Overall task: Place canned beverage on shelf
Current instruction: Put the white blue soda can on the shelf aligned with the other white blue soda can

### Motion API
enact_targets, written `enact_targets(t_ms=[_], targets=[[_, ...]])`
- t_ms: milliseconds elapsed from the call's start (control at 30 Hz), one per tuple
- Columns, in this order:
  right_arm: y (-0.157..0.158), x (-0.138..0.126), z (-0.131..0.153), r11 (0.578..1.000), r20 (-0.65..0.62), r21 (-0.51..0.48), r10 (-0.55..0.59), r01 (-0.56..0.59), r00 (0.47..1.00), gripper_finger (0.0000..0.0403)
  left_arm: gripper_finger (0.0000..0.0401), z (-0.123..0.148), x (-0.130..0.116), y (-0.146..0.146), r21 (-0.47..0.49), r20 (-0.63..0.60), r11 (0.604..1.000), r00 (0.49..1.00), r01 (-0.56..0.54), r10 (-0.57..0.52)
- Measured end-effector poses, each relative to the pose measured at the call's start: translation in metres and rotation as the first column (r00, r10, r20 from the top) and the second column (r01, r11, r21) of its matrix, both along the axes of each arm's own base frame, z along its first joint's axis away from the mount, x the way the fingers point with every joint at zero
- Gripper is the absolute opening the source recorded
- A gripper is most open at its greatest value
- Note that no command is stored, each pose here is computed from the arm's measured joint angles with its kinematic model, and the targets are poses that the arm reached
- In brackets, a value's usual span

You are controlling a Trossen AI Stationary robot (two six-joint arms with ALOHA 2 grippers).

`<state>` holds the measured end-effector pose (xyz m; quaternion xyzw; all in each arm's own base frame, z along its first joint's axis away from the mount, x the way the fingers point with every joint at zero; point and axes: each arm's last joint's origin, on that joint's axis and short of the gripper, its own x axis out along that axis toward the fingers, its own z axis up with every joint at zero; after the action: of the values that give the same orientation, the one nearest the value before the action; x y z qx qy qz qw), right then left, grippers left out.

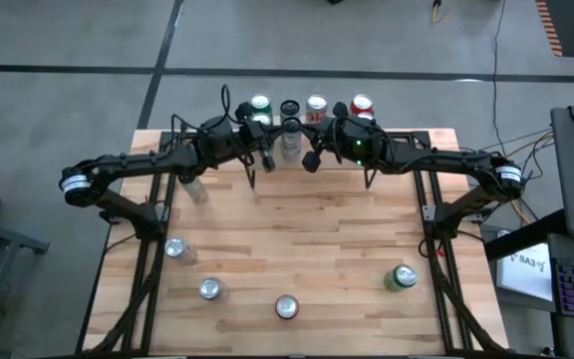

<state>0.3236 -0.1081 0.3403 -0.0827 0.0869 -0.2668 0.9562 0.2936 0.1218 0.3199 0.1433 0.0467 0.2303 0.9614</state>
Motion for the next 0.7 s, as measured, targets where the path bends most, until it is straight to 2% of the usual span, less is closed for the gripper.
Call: enact_targets(t_ms=[333,700], targets=[[0.0,0.0,-0.002,1.0,-0.008,0.006,0.0,0.0,1.0,0.0009,0.0,-0.004,0.003,0.001,-0.028,0.0,1.0,1.0,-0.004,0.004],[0.0,0.0,-0.003,1.0,-0.014,0.005,0.0,0.001,1.0,0.0009,0.0,-0.005,0.008,-0.01,-0.038,0.003,0.999,0.999,0.032,-0.032]])
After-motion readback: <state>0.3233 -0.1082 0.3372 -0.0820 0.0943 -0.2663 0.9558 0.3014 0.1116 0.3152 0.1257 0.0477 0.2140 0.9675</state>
